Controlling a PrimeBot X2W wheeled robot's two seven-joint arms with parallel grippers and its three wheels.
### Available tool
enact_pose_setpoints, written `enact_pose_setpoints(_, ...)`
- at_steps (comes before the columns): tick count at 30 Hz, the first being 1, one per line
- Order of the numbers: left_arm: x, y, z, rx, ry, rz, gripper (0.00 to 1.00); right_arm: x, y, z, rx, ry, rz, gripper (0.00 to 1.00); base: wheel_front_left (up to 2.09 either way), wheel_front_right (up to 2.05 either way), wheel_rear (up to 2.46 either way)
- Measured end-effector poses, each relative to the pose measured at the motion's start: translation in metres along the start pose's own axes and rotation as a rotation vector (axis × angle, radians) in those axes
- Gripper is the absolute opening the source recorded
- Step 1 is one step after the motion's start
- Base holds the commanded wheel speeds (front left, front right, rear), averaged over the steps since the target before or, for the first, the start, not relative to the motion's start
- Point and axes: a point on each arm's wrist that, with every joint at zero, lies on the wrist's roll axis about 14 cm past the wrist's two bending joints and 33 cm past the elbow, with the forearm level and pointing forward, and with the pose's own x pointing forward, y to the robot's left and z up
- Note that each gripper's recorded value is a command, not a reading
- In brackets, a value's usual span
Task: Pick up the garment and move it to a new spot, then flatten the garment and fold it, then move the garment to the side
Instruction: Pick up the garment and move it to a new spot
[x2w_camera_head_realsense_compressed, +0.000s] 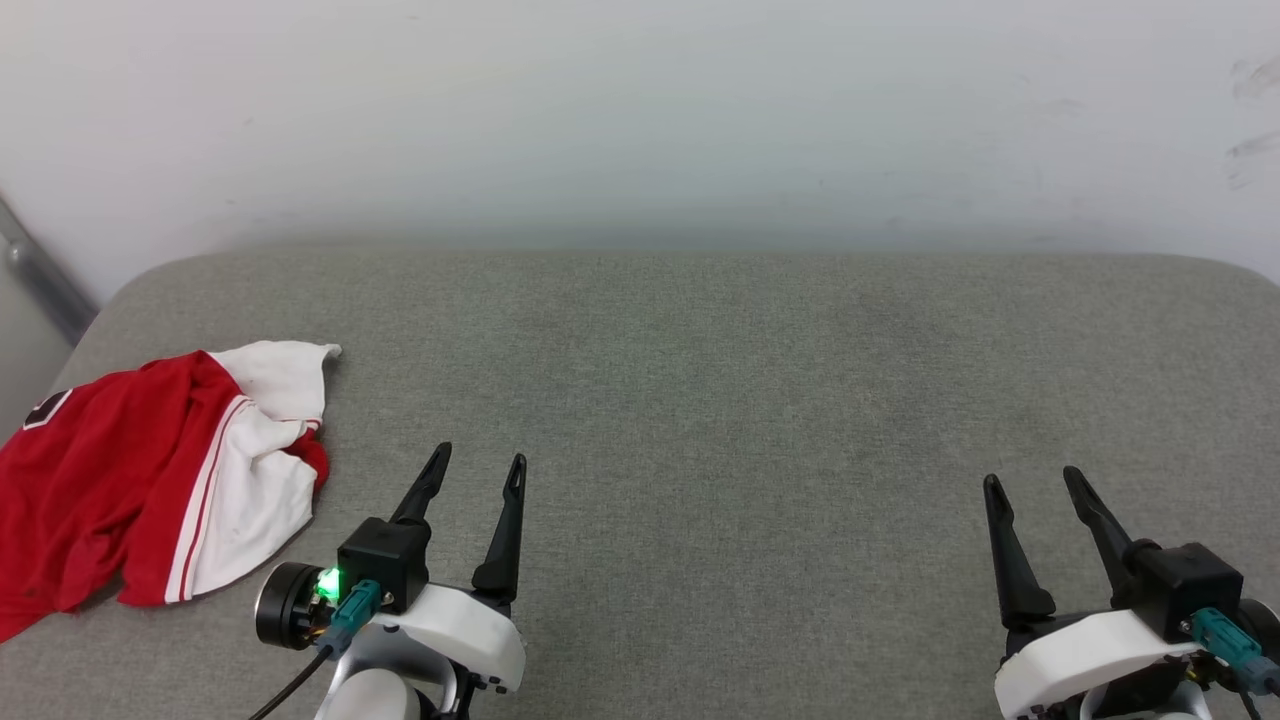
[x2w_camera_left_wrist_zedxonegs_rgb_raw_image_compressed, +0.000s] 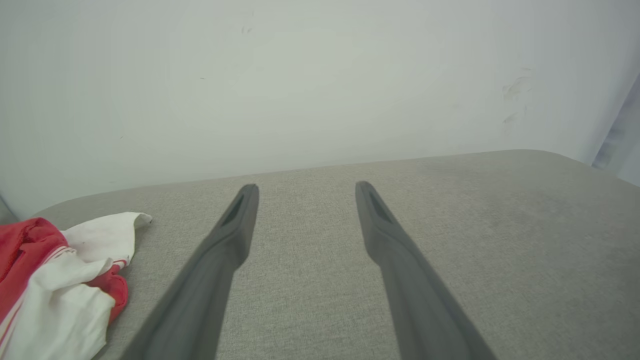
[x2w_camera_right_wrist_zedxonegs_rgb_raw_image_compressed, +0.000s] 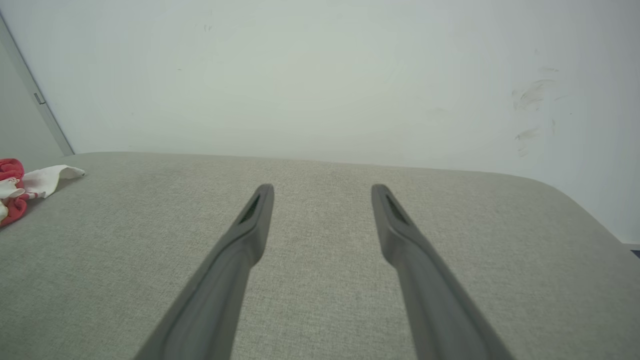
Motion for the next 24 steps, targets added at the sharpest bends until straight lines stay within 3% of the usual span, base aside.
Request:
enact_pose_setpoints(11, -0.006, 0.01, -0.001, -0.007, 0.005, 0.036, 1.0, 0.003, 0.004, 0.001, 0.008, -0.007, 0.013, 1.0, 0.0, 0.0, 0.0)
enact_pose_setpoints(24, -0.045, 0.071, 0.003, 0.005, 0.002, 0.243, 1.0, 0.028, 0.07, -0.003, 0.036, 0.0, 0.207, 1.0, 0.0, 0.0, 0.0)
